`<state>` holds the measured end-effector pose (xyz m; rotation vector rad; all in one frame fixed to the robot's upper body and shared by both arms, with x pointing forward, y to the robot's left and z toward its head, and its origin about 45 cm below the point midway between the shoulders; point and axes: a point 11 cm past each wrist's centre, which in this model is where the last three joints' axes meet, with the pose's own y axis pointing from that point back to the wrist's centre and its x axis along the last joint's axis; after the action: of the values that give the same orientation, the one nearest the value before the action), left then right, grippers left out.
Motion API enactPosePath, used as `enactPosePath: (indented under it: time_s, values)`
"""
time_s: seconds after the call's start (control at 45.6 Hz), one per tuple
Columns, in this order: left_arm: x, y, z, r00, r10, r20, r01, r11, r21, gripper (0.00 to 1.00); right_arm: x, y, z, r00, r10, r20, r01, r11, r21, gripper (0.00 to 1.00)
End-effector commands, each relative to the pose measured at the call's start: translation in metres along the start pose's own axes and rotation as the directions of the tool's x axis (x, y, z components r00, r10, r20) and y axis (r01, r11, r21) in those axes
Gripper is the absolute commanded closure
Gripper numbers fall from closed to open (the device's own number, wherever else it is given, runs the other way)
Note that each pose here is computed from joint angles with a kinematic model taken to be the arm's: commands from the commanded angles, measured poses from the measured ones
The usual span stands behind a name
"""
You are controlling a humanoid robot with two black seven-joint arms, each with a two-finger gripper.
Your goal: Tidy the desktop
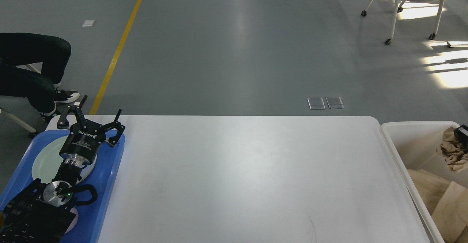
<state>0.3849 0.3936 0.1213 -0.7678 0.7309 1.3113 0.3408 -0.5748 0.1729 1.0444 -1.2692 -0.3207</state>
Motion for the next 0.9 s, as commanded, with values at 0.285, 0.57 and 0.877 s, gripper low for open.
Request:
enactPosePath:
  time_s: [0.285, 0.57, 0.877]
  values:
    - [0.0, 0.0, 0.0, 1.0, 0.0, 0.0, 0.0, 1.0, 0.0, 0.03, -0.019, -0.012, 0.0, 1.0, 0.026, -0.001, -0.026, 1.0, -0.008, 0.0]
    - [0.0, 0.0, 0.0, 1.0, 0.0, 0.0, 0.0, 1.0, 0.0, 0.03, -0.016, 0.02, -0.086, 0.909, -0.162, 0.385, 0.043, 0.953, 0.299, 0.0]
    - [0.0, 0.0, 0.0, 1.0, 0.0, 0.0, 0.0, 1.0, 0.0, 0.03, 0.015, 0.089, -0.178, 0.576, -0.552, 0.603, -0.026, 0.725, 0.689, 0.0]
